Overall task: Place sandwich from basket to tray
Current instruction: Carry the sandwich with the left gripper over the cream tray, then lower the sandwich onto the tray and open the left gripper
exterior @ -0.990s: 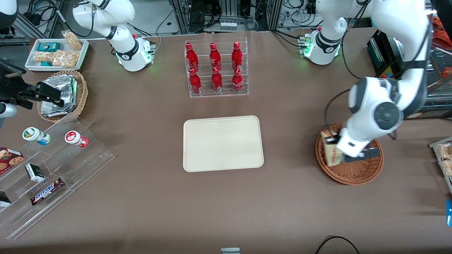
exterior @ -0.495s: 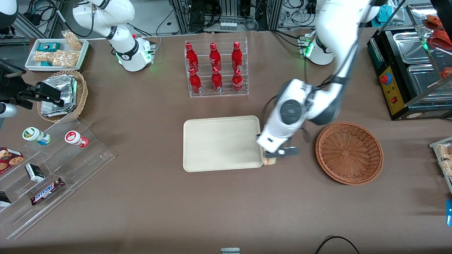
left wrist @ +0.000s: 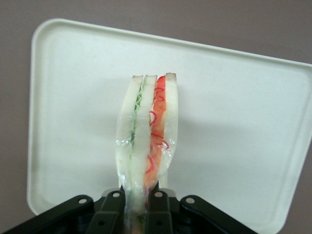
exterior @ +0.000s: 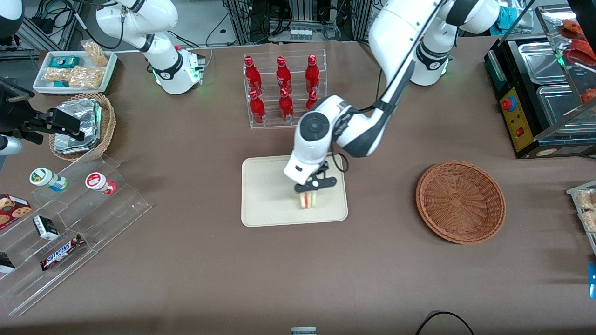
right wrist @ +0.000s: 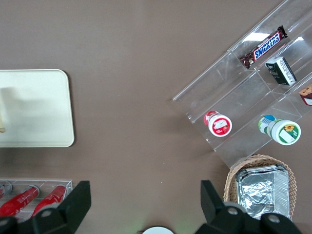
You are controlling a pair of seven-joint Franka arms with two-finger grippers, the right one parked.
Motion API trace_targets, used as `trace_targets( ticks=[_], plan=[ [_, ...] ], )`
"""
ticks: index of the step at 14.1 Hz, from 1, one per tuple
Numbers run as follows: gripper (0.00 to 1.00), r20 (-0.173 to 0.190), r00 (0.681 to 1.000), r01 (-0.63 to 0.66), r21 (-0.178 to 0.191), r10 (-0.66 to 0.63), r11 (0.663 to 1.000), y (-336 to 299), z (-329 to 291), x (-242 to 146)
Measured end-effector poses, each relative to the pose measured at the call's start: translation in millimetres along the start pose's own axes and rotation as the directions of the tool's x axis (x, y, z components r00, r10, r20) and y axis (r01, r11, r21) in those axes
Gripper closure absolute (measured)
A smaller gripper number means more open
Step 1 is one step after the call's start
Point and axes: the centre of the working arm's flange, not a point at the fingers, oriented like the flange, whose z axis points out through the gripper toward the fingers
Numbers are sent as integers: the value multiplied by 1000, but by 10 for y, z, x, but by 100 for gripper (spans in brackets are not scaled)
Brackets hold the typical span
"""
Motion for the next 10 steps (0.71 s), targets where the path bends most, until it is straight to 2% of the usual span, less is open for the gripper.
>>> trace_targets(
  ticks=[3, 7, 9, 10],
  plan=[
    [85, -17, 1000, -13, -28, 12, 1000, 169, 191, -143],
    [85, -14, 1000, -19, -23, 18, 1000, 197, 457, -193],
    [70, -14, 1000, -19, -25, 19, 1000, 211, 460, -206],
    [59, -15, 1000, -18, -27, 17, 999, 230, 451, -224]
  ],
)
